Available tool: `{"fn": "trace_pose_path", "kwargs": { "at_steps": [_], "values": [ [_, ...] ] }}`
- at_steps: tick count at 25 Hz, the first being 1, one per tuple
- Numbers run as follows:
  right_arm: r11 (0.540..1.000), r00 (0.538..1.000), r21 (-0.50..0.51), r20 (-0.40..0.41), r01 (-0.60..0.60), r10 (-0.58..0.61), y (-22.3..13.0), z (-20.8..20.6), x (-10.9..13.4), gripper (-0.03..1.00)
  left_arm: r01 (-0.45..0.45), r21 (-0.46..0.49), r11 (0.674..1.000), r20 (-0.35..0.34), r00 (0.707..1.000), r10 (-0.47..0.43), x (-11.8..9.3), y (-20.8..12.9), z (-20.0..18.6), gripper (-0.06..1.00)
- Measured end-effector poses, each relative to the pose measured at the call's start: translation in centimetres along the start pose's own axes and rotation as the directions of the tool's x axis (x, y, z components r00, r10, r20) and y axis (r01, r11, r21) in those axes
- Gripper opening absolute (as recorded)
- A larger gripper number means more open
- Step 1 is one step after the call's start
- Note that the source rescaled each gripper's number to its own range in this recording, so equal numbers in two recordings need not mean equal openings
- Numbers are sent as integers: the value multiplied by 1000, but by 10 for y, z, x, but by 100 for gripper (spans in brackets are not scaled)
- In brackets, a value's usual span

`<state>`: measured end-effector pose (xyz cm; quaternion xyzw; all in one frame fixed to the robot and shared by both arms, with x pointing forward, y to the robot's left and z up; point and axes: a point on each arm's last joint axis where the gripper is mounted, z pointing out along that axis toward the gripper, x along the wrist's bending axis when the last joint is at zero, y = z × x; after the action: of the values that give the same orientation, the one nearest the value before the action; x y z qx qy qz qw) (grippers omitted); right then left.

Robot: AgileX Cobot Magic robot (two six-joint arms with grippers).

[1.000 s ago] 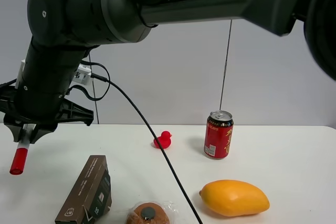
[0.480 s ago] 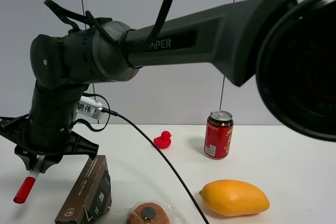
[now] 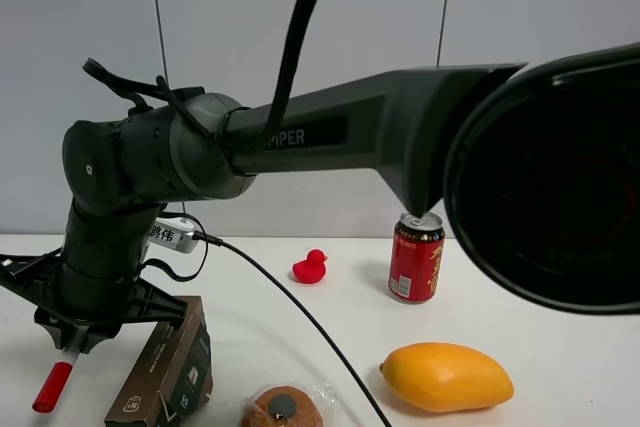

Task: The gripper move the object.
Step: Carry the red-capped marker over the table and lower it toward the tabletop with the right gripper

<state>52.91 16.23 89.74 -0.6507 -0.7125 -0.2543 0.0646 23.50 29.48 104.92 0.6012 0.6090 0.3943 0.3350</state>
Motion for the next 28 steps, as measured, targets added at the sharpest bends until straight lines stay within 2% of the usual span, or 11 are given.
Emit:
{"fn": "trace_pose_path", "kwargs": {
  "at_steps": [28],
  "values": [
    [1000,1000,-6,24,17,-17,-1,13,-8,0,0,0,1000,2,1000,0,0,0,0,100]
  ]
}}
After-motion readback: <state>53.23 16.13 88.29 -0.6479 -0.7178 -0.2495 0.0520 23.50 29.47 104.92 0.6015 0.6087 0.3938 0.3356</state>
